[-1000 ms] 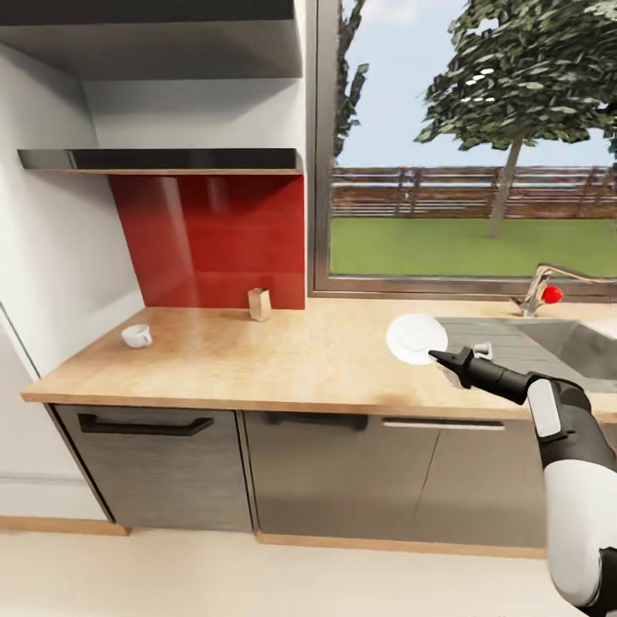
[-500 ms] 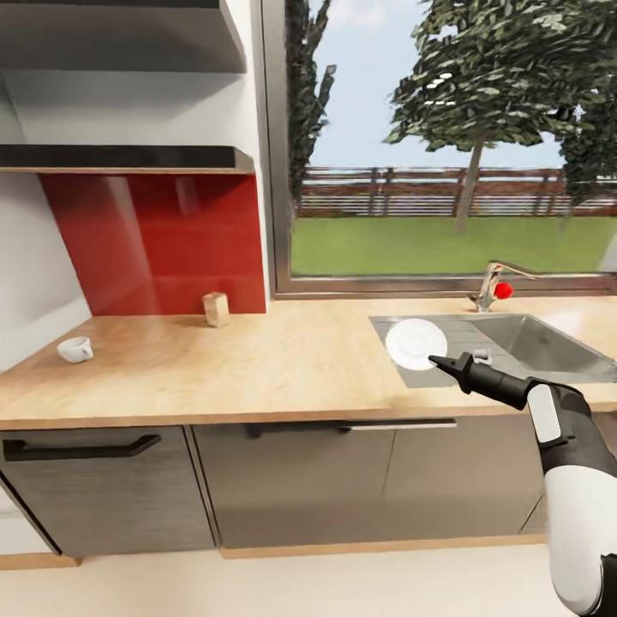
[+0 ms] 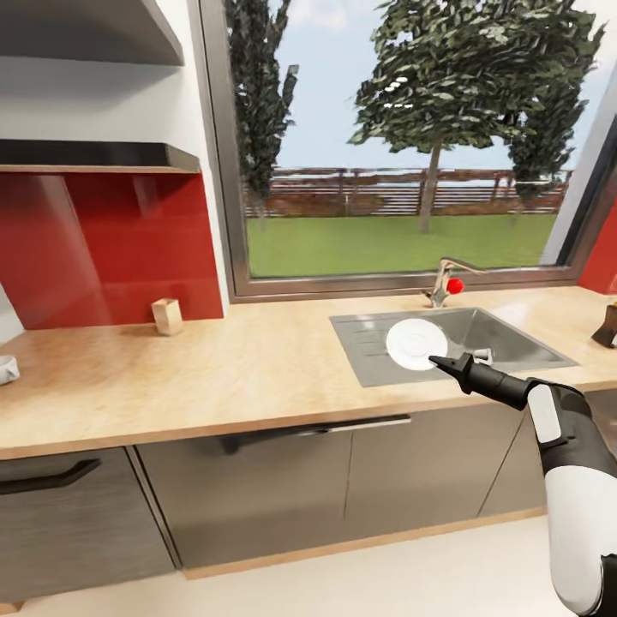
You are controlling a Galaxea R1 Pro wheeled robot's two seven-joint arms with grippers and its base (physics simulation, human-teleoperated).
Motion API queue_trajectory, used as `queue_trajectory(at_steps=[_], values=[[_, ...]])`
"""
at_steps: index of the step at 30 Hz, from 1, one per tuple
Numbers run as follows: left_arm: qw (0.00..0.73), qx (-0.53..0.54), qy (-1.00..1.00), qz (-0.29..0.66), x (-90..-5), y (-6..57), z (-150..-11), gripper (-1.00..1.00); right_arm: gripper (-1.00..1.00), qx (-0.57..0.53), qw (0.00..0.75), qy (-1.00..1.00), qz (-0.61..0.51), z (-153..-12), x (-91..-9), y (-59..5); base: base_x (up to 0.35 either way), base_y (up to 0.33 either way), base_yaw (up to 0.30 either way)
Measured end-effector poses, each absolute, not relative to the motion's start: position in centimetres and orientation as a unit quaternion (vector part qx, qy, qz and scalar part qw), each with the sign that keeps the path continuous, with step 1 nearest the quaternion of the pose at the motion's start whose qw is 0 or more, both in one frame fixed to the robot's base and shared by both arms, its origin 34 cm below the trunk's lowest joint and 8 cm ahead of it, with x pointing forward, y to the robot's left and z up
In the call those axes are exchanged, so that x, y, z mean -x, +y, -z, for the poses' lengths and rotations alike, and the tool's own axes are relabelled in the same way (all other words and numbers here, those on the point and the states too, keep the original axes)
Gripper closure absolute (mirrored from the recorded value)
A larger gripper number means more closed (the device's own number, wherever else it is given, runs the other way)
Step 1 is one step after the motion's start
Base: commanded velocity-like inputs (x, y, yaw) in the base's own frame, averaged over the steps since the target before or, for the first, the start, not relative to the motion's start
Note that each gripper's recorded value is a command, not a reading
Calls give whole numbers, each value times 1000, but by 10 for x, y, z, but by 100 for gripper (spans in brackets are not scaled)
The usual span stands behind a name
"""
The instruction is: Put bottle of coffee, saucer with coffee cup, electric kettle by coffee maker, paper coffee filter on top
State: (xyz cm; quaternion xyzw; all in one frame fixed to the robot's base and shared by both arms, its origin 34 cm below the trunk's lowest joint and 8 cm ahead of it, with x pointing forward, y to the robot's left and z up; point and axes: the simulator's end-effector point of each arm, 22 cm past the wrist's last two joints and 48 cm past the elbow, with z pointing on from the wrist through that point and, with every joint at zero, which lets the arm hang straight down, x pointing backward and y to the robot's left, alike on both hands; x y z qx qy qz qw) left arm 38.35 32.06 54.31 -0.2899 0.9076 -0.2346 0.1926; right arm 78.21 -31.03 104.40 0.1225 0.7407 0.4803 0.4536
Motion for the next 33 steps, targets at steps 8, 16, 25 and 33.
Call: queue_trajectory(at_steps=[8,16,25,33], values=[[192,290,908,235,-383,321,-543,-100,100,-124,452,742,-480,-1041,-781,-311,25,-100,-248],[192,290,908,235,-383,321,-543,-100,100,-124,452,742,-479,-1040,-781,-311,80,-250,-134],[192,290,908,234,-383,321,-543,-100,100,-124,452,742,-479,-1040,-781,-311,97,-289,-243],[192,290,908,234,-383,321,-543,-100,100,-124,452,742,-479,-1040,-780,-311,98,-291,-258]])
